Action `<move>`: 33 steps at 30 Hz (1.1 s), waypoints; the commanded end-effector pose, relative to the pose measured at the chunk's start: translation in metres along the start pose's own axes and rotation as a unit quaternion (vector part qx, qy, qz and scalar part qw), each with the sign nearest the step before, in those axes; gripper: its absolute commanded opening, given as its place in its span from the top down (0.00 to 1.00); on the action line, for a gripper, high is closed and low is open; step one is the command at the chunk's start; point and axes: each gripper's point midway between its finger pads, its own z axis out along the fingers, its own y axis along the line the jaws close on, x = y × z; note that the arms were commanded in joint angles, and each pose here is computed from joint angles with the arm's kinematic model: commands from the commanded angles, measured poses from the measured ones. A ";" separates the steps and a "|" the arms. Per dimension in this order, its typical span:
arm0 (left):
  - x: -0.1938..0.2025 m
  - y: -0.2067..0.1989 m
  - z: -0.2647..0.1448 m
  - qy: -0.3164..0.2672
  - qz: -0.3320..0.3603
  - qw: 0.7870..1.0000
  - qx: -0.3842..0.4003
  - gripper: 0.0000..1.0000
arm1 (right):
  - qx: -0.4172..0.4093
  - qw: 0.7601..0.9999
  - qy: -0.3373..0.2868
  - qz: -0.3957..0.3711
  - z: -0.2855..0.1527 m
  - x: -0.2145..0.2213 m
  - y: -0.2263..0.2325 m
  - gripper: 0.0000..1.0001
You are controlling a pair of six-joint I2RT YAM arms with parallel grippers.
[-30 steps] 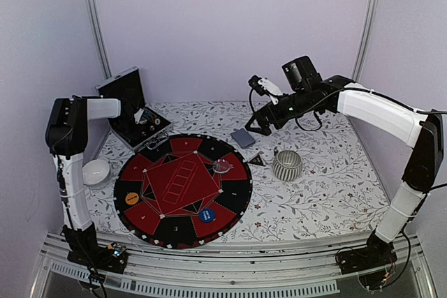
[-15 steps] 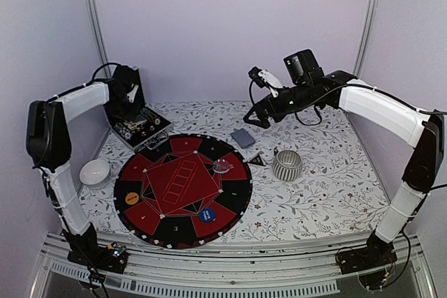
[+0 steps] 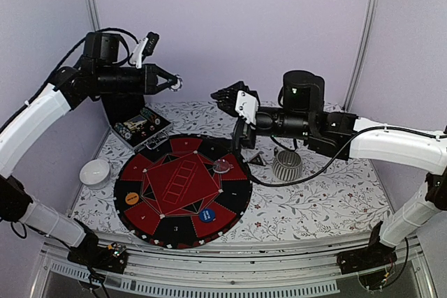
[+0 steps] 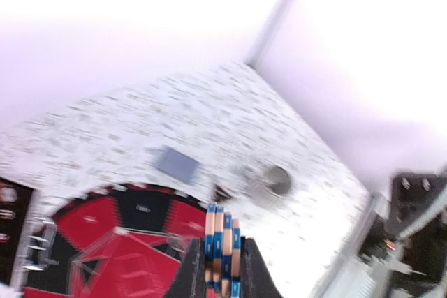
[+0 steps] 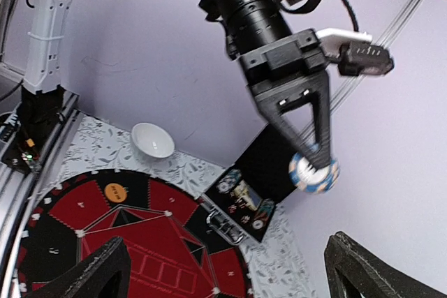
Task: Distribute texas hold em gaming equipment
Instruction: Pass from the left arm to the right
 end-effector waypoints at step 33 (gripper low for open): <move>0.054 -0.093 0.013 0.072 -0.045 0.980 0.182 1.00 | 0.095 0.992 0.047 -0.068 0.054 0.017 -0.059 0.59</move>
